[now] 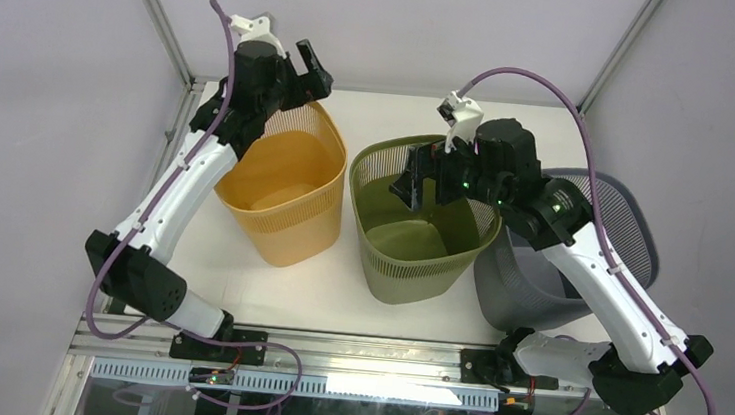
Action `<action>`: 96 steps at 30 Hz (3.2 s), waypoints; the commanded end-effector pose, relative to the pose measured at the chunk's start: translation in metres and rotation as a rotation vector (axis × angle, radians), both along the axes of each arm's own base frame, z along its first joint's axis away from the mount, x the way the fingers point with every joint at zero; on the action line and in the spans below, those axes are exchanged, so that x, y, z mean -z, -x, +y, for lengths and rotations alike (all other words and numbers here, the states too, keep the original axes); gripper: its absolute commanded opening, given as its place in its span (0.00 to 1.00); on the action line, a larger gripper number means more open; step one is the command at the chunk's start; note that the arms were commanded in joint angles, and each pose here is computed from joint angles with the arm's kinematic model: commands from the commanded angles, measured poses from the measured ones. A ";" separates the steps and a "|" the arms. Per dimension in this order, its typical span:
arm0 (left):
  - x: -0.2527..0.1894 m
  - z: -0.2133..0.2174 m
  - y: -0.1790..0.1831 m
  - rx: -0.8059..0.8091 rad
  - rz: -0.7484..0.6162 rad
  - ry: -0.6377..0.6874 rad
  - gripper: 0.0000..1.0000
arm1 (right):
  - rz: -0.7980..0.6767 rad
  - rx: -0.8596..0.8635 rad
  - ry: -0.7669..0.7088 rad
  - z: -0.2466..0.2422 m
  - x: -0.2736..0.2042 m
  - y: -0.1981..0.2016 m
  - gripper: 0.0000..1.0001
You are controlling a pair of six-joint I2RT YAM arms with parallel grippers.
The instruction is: Turn the large container upside down
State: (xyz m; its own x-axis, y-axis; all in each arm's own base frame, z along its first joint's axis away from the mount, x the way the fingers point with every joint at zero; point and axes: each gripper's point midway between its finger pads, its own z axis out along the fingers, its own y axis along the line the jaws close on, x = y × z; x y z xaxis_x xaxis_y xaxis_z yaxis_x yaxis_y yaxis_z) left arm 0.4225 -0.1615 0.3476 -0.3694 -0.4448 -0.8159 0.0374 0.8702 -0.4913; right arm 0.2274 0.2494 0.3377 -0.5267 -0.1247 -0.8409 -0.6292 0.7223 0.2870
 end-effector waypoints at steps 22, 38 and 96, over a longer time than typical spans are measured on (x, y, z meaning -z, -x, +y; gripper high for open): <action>0.018 -0.047 0.051 0.152 0.145 -0.147 0.87 | -0.064 0.053 -0.025 0.013 -0.016 -0.026 1.00; 0.025 -0.041 0.049 0.034 0.235 -0.173 0.07 | -0.047 0.071 -0.025 0.012 -0.017 -0.026 1.00; 0.034 -0.039 -0.075 0.341 0.011 0.624 0.00 | 0.249 0.543 -0.228 -0.099 0.008 -0.247 0.99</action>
State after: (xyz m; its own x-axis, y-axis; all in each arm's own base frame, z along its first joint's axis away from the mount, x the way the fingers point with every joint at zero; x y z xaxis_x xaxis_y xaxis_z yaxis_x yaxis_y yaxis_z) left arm 0.5028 -0.1959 0.2893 -0.5835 -0.7452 -0.3227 0.1293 0.3070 -0.9429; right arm 0.4849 0.1387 0.2896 -0.6814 0.3708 -0.6310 -0.0070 0.8588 0.5123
